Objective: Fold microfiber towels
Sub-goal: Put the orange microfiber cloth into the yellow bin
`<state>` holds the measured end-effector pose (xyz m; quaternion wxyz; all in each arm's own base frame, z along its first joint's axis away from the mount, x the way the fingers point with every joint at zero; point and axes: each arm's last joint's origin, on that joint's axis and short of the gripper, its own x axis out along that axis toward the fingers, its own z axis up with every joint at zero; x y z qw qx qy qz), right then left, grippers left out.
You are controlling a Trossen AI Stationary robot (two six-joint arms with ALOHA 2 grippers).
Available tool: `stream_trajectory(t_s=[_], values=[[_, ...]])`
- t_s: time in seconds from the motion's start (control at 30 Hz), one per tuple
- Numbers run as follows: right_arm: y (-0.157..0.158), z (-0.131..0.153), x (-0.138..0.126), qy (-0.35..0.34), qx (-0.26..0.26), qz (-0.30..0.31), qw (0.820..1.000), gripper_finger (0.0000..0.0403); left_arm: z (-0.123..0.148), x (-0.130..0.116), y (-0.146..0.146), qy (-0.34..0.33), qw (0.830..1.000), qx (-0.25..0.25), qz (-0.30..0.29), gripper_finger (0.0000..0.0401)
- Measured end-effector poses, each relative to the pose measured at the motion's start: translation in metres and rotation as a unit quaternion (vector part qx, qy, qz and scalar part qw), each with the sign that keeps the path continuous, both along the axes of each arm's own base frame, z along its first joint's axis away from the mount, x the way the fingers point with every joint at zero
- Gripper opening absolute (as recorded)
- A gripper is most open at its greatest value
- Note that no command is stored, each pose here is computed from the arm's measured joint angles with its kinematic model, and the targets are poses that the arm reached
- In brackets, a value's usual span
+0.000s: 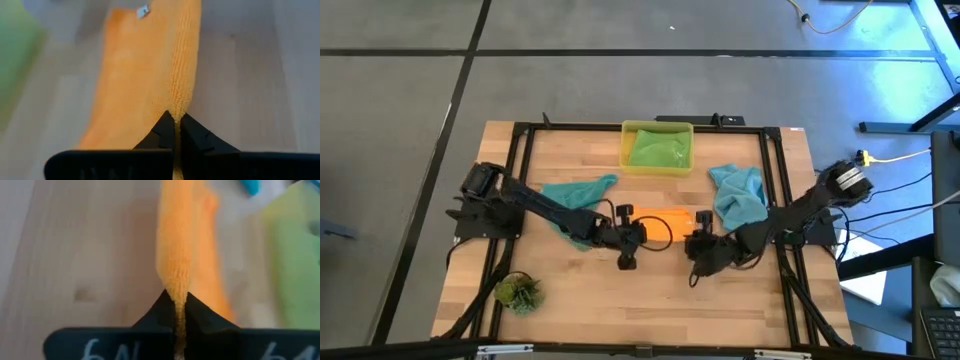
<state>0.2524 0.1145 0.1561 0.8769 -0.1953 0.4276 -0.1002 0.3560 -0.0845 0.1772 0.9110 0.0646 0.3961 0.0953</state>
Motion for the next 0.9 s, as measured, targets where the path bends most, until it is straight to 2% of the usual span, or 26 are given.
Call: stream_trajectory(t_s=[0.17,0.37,0.7,0.9], values=[[-0.028,0.043,-0.005,-0.049,-0.005,-0.004,0.999,0.0006,0.042,-0.013,0.025,-0.026,0.999,0.041,0.012,0.0000],[-0.077,0.082,-0.011,-0.093,-0.029,-0.028,0.995,0.0006,0.082,-0.025,0.077,-0.058,0.994,0.086,0.035,0.0000],[-0.165,0.111,-0.015,-0.134,-0.075,-0.075,0.985,0.0006,0.099,-0.030,0.168,-0.085,0.982,0.159,0.056,0.0000],[-0.217,0.127,-0.018,-0.164,-0.071,-0.093,0.979,0.0004,0.107,-0.041,0.217,-0.114,0.975,0.180,0.067,0.0000]])
